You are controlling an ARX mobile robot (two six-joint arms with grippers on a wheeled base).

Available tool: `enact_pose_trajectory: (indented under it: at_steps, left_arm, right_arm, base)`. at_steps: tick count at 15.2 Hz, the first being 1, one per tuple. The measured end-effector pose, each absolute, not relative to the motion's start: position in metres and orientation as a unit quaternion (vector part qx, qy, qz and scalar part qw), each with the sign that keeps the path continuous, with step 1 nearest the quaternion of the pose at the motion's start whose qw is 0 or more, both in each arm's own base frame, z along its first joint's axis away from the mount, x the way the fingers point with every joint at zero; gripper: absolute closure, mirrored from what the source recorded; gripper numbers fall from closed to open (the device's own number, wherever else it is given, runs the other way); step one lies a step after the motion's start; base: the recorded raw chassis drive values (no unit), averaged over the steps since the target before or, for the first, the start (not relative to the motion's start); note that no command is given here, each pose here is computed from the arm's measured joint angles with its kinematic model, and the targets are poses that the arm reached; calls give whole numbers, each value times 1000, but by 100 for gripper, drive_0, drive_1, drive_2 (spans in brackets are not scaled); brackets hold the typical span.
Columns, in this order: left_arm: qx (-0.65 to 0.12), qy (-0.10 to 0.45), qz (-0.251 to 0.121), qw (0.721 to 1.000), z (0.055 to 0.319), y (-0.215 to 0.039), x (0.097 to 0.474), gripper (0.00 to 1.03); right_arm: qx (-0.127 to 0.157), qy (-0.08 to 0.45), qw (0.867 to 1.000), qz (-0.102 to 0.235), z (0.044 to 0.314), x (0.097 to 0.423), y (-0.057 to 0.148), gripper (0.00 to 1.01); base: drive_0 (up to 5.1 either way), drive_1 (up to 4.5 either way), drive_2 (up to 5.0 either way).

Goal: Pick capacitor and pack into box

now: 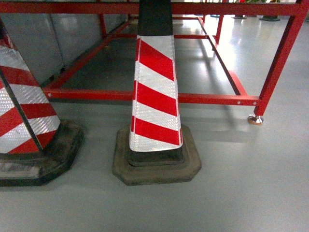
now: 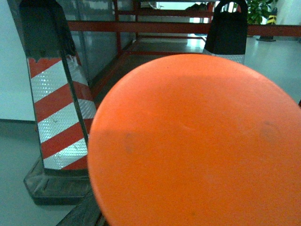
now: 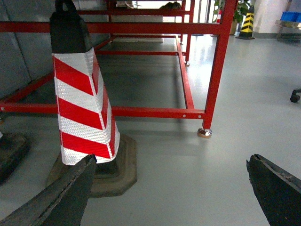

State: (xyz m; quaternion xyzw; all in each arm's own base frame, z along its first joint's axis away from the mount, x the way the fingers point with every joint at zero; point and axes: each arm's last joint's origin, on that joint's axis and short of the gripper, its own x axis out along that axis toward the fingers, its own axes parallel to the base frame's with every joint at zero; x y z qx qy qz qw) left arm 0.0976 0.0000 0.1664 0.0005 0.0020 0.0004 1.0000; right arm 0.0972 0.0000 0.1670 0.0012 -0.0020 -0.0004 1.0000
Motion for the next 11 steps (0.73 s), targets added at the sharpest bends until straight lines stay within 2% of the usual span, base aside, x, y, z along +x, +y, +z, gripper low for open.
enact_pose_trajectory:
  at_steps: [6,11]
  left_arm:
    - [0,2,0,1000,166,0,98,58]
    - [0,2,0,1000,166,0,98,58]
  right_arm:
    - [1,-2,1000,0,167,97,0,3]
    - [1,-2,1000,0,167,97,0,3]
  base:
    - [5,426,-417]
    - [0,0,0]
